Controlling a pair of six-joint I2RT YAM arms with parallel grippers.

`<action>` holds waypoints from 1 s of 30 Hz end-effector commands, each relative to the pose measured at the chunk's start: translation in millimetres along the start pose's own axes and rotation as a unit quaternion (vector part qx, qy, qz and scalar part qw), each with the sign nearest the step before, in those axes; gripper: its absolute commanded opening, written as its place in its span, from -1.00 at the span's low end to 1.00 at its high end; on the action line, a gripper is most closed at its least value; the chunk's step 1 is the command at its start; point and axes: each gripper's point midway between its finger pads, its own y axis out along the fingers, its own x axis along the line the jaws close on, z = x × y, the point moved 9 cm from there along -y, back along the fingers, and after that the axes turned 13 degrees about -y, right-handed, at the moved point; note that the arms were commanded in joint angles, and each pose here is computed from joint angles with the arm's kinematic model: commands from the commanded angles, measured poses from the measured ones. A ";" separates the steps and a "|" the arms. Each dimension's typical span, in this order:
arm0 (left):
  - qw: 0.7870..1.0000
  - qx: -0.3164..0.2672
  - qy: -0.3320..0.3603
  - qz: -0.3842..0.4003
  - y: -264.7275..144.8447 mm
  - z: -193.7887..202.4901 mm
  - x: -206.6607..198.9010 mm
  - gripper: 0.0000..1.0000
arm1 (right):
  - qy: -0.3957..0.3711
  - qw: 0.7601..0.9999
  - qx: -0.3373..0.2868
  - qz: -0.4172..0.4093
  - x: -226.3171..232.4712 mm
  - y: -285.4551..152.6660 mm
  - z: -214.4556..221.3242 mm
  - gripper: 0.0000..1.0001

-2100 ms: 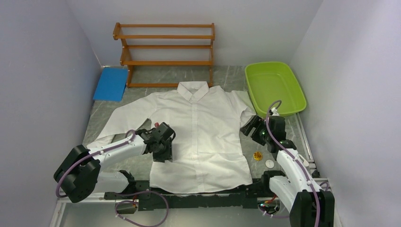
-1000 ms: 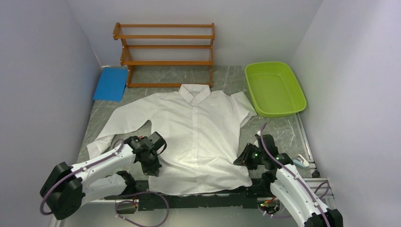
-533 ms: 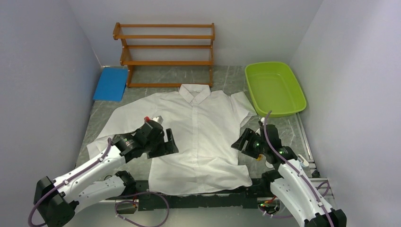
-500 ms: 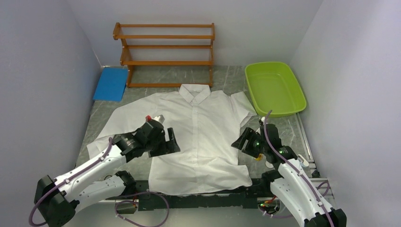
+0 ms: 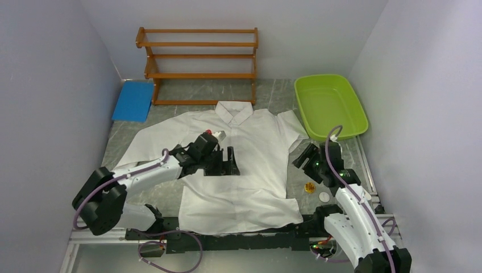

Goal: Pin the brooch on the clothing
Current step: Pick up the brooch from the center of the board.

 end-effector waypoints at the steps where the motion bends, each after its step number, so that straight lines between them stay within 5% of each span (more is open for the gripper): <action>1: 0.996 -0.013 0.037 0.077 8.0 -16.4 -32.4 0.84 | 0.061 0.994 -0.040 0.079 -14.7 -7.6 -10.3 0.50; 11: 0.985 0.026 0.072 0.154 36.5 -25.5 -73.9 0.82 | 0.199 0.958 -0.066 0.197 -42.6 -18.1 11.1 0.29; 30: 0.935 0.192 0.115 0.275 148.4 15.7 -172.9 0.62 | 0.288 0.936 -0.095 0.180 -49.9 -18.6 33.0 0.13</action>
